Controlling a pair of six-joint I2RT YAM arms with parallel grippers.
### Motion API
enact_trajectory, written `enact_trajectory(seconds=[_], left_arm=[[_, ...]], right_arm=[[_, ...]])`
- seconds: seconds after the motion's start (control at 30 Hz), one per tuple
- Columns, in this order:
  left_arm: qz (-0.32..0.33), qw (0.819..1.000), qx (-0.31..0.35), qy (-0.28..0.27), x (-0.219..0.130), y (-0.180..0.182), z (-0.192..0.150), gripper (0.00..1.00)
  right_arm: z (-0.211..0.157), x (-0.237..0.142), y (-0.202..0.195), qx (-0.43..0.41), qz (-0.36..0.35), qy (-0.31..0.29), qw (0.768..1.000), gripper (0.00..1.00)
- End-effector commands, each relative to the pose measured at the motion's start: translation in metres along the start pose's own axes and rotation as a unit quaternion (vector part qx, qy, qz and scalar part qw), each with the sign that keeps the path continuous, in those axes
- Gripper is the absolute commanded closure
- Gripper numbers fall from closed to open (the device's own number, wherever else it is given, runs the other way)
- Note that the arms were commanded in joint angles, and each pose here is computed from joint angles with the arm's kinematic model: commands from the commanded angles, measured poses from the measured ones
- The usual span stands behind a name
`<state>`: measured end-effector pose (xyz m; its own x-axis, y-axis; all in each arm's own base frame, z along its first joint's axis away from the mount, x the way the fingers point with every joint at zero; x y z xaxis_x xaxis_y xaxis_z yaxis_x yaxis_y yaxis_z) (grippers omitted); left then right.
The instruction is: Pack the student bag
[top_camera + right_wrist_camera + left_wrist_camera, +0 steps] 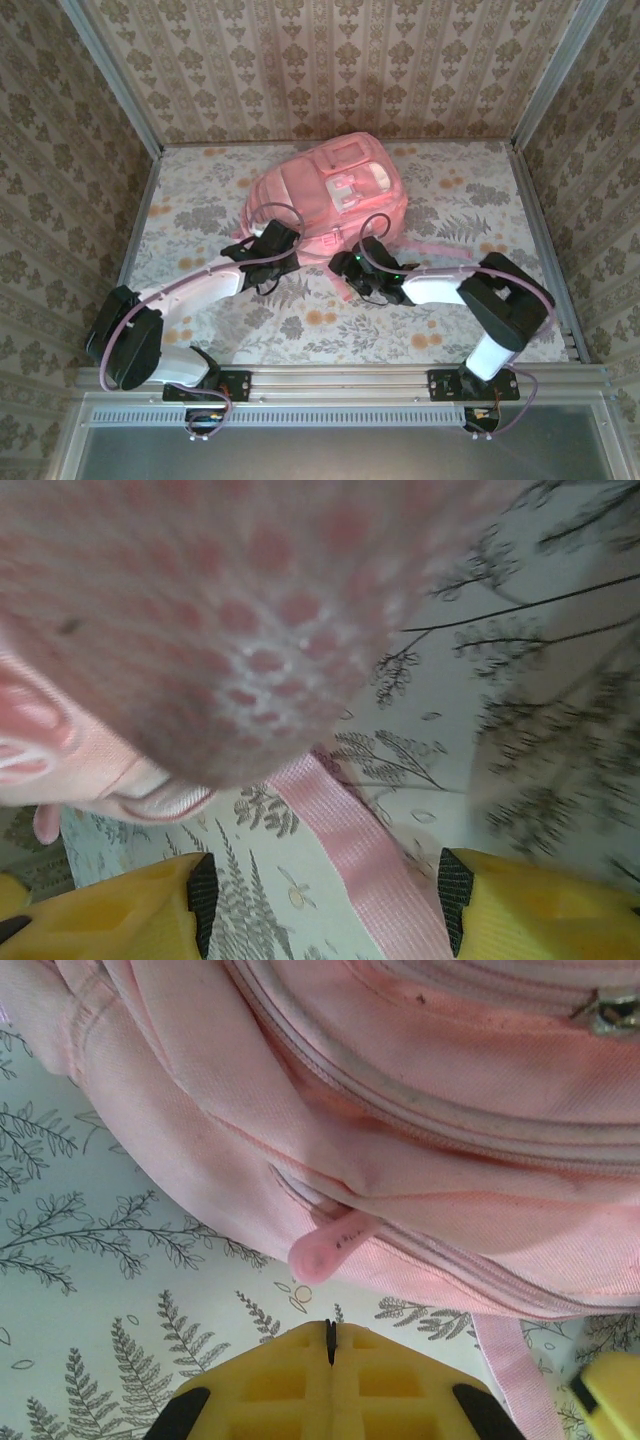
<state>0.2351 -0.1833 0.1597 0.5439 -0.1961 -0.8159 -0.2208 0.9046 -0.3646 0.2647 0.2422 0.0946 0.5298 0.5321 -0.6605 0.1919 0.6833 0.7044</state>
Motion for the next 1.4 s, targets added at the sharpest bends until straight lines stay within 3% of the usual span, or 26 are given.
enact_trajectory(seconds=[0.0, 0.1, 0.3, 0.4, 0.5, 0.7, 1.03, 1.17, 1.23, 1.37], left_arm=[[-0.014, 1.0, 0.01, 0.002, -0.005, 0.006, 0.003, 1.0], [-0.054, 0.998, 0.012, 0.004, -0.011, 0.009, 0.004, 0.98], [-0.125, 0.991, 0.039, 0.0, -0.026, 0.013, 0.008, 0.44], [-0.133, 0.99, 0.051, 0.008, -0.026, 0.019, 0.012, 0.37], [-0.128, 0.991, 0.04, 0.019, -0.019, 0.027, 0.015, 0.36], [-0.141, 0.988, 0.041, 0.057, 0.001, 0.022, 0.017, 0.38], [-0.16, 0.983, 0.014, 0.084, 0.02, 0.012, 0.018, 0.42], [-0.164, 0.984, 0.026, 0.065, 0.007, 0.01, 0.029, 0.44], [-0.159, 0.985, 0.035, 0.052, -0.003, 0.012, 0.034, 0.42], [-0.131, 0.99, 0.056, 0.023, -0.025, 0.019, 0.042, 0.39]], right_arm=[[0.01, 0.01, 0.038, 0.04, 0.091, -0.027, 0.995, 0.39], [0.011, 0.018, 0.035, 0.05, 0.092, -0.047, 0.993, 0.43], [0.011, 0.035, 0.027, 0.058, 0.078, -0.049, 0.994, 0.48], [0.012, 0.041, 0.025, 0.053, 0.075, -0.052, 0.994, 0.53], [0.016, 0.046, 0.023, 0.051, 0.073, -0.056, 0.994, 0.64], [0.02, 0.048, 0.019, 0.048, 0.075, -0.062, 0.994, 0.99], [0.02, 0.047, 0.02, 0.044, 0.086, -0.053, 0.994, 1.0], [0.019, 0.043, 0.031, 0.017, 0.115, -0.036, 0.993, 1.0], [0.019, 0.037, 0.039, -0.012, 0.128, -0.033, 0.991, 0.94], [0.024, 0.005, 0.048, -0.093, 0.143, -0.083, 0.982, 1.0]])
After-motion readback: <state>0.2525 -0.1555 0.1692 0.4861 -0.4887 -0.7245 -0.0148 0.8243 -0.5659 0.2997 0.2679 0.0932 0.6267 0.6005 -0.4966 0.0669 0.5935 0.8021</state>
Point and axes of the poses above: each hand's point on the last joint's axis, 136 mm out from that joint toward the fingers, its own x axis out along the fingers, its own y axis along the line the jaws close on, z = x × y, the point moved 8 cm from there along -x, back along the fingers, and after that the axes turned 7 degrees about -x, right-handed, at the moved point
